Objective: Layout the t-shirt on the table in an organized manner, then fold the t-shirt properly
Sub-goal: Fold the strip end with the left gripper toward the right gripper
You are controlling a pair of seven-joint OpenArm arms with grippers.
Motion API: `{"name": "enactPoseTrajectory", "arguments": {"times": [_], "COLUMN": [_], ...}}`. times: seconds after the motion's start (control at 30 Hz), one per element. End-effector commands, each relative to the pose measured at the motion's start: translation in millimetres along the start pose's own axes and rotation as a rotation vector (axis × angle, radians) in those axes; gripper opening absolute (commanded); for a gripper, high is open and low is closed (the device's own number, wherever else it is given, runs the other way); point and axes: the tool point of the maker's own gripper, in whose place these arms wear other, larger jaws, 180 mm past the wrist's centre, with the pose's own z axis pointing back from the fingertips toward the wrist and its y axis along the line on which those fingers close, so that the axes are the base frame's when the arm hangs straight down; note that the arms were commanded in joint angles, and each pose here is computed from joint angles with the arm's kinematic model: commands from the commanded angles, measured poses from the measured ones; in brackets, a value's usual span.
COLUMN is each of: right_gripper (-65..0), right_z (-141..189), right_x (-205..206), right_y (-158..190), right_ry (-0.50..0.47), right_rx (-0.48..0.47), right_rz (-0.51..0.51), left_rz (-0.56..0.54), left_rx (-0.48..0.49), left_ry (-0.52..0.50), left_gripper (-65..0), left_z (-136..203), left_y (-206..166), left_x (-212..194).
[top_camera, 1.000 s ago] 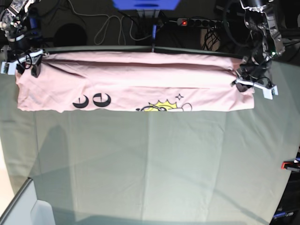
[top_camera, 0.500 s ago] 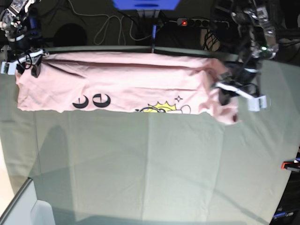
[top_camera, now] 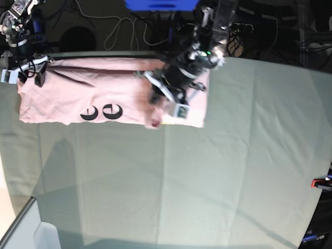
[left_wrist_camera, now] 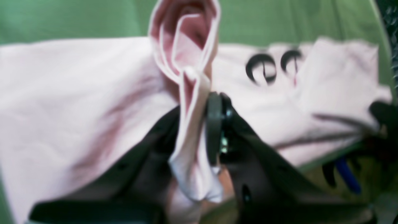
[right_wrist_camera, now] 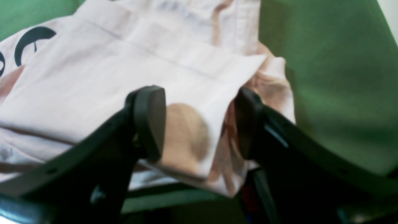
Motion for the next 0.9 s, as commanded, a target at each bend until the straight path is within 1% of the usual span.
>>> {"name": "enactPoseTrajectory", "arguments": {"times": [0.0, 0.1, 0.23, 0.33, 0.5, 0.77, 0.87], "right_gripper": [-29.6, -29.6, -29.6, -29.6, -29.6, -29.4, -29.4], "right_z": [1.5, 1.5, 1.5, 1.9, 1.9, 1.9, 1.9], "right_x": [13.0, 12.8, 12.4, 11.8, 12.4, 12.4, 12.4], "right_y": [-4.9, -5.0, -4.5, -4.7, -4.7, -4.7, -4.7], "right_ry": [-0.045, -0.044, -0.043, -0.042, -0.043, -0.043, -0.043], "right_rx": [-0.006, -0.006, -0.006, -0.006, -0.006, -0.006, -0.006], "right_rz": [0.006, 0.007, 0.006, 0.006, 0.007, 0.007, 0.007], "left_rz": [-0.008, -0.004, -0.018, -0.027, -0.101, -0.108, -0.118], "left_rx": [-0.024, -0.035, -0.024, -0.029, -0.107, -0.112, -0.113], "left_ry": [-0.059, -0.052, -0.071, -0.066, -0.050, -0.039, -0.045], "left_gripper": [-65.0, -65.0, -65.0, -65.0, -65.0, -65.0, -64.9], "left_z": [-4.3, -14.8, -22.2, -28.3, -35.3, -37.4, -39.0], "left_y": [-13.0, -26.3, -23.1, -25.0, -56.1, -57.9, -58.1], "left_x": [17.1, 14.4, 21.3, 24.5, 21.5, 18.5, 24.8]}}
